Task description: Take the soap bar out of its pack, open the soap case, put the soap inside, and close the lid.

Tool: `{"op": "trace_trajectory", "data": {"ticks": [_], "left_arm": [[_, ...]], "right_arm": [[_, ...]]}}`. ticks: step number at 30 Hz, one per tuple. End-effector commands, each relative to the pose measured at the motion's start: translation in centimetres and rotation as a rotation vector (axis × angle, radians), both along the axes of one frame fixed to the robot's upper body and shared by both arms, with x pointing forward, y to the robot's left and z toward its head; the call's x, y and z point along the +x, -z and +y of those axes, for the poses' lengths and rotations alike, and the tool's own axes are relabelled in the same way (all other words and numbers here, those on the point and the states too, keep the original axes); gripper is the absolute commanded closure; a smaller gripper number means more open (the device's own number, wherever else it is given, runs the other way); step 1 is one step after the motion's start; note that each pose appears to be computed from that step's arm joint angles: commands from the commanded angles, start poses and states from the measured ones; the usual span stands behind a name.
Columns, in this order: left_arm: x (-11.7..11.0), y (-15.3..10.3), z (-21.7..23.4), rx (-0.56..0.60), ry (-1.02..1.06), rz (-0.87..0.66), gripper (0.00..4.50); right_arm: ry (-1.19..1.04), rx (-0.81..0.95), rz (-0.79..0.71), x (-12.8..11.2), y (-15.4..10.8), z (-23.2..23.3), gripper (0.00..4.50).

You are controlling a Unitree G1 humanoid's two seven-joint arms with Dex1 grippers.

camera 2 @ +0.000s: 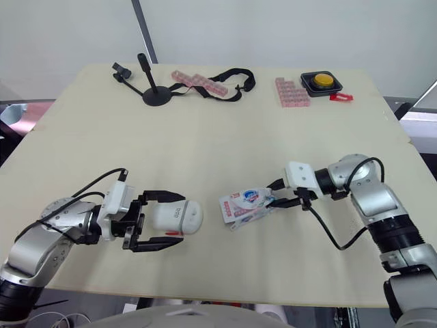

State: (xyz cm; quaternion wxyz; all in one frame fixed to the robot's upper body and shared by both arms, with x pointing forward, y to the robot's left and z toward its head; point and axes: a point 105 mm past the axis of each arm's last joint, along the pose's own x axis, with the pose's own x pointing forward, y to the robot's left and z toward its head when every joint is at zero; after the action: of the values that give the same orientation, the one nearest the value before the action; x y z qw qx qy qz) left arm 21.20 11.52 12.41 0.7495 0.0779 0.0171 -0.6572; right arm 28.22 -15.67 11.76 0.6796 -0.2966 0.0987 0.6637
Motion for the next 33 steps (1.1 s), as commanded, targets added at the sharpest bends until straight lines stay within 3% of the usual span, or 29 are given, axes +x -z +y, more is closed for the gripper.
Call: {"op": "trace_trajectory", "data": {"ticks": [1, 16, 25, 33], "left_arm": [[0.2, -0.1, 0.5, 0.001, -0.021, -0.02, 0.0], [0.3, 0.1, 0.9, 0.02, -0.014, -0.012, 0.0], [0.1, 0.1, 1.6, 0.031, -0.007, -0.014, 0.0], [1.3, -0.7, 4.4, 0.006, -0.082, -0.064, 0.0]], "right_arm": [[0.041, 0.024, -0.059, -0.1, -2.1, -1.0, 2.79], [0.097, -0.042, -0.097, -0.5, -2.9, -2.9, 2.79], [0.198, -0.048, -0.107, -0.6, -4.4, -6.9, 2.79], [0.391, 0.072, -0.121, -0.7, -5.5, -11.9, 2.79]]}}
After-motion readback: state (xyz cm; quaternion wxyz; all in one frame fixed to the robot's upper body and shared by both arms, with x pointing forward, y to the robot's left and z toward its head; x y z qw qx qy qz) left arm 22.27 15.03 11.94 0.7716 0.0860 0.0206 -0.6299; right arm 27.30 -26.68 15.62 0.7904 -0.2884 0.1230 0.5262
